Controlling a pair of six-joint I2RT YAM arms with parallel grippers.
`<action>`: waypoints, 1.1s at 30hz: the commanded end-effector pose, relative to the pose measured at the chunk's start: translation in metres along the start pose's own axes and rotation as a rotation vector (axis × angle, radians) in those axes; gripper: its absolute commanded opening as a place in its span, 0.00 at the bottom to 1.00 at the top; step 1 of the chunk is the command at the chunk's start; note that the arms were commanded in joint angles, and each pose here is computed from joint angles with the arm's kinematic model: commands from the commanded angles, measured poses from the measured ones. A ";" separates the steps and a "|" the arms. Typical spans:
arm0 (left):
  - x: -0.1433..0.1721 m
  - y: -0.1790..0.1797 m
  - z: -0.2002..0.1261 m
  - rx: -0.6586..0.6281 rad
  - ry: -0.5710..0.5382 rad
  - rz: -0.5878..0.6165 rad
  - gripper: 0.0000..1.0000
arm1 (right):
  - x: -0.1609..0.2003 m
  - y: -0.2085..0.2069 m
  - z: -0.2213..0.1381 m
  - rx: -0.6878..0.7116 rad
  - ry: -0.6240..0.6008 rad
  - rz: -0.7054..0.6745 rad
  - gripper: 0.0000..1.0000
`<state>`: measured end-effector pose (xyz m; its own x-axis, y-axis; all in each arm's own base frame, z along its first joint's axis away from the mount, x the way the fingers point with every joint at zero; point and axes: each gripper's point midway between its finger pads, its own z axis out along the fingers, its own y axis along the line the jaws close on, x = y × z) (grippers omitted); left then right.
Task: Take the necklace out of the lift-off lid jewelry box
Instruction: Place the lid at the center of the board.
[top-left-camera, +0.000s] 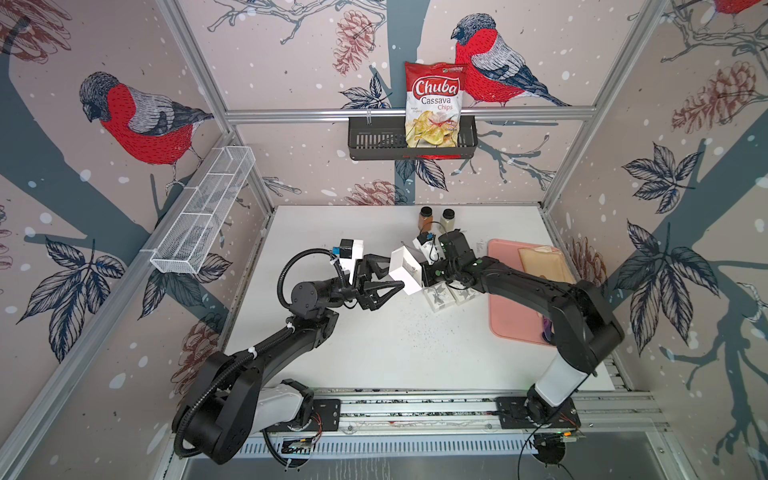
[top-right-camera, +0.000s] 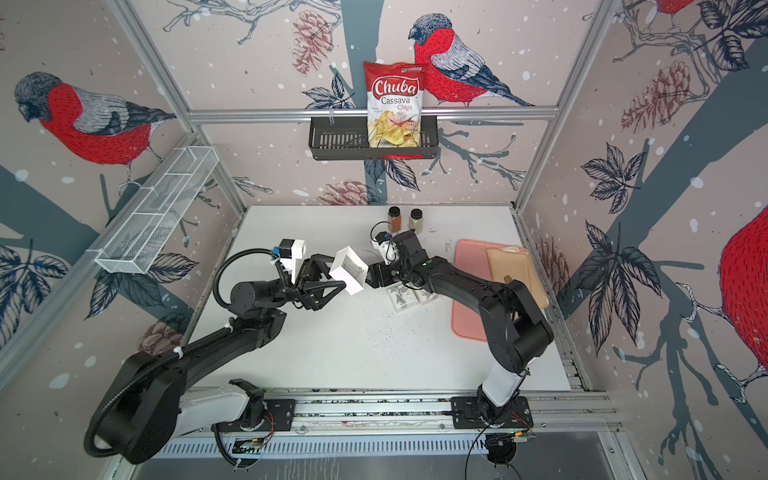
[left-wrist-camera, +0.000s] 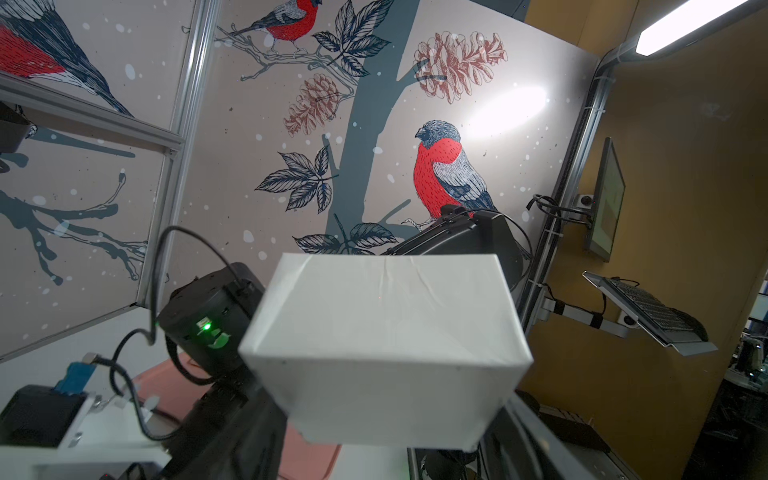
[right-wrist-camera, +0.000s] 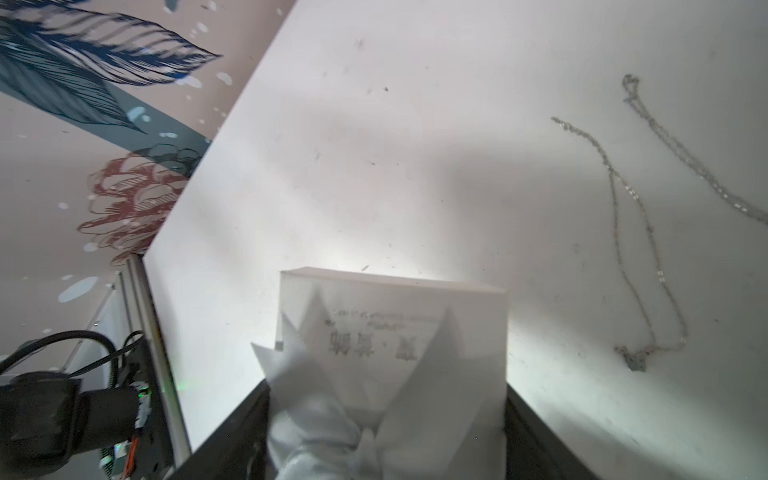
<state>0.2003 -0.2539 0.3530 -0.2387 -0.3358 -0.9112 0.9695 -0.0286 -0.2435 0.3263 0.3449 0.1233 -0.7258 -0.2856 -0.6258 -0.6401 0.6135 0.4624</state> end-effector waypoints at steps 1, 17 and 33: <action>0.003 0.003 -0.001 -0.028 0.017 0.032 0.71 | 0.009 -0.020 0.015 0.094 0.056 0.026 0.71; 0.005 0.006 0.000 -0.024 0.018 0.020 0.72 | 0.017 -0.018 0.020 0.021 0.098 0.018 0.83; 0.010 -0.004 0.002 0.069 0.042 0.029 0.71 | -0.038 0.047 -0.128 -0.375 -0.277 -0.177 0.45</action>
<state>0.2077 -0.2612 0.3338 -0.2747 -0.2876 -0.9175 0.9605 -0.0387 -0.2754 0.3111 0.2859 0.2081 -0.6420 -0.1544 -0.7510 -0.7297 0.4238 0.5366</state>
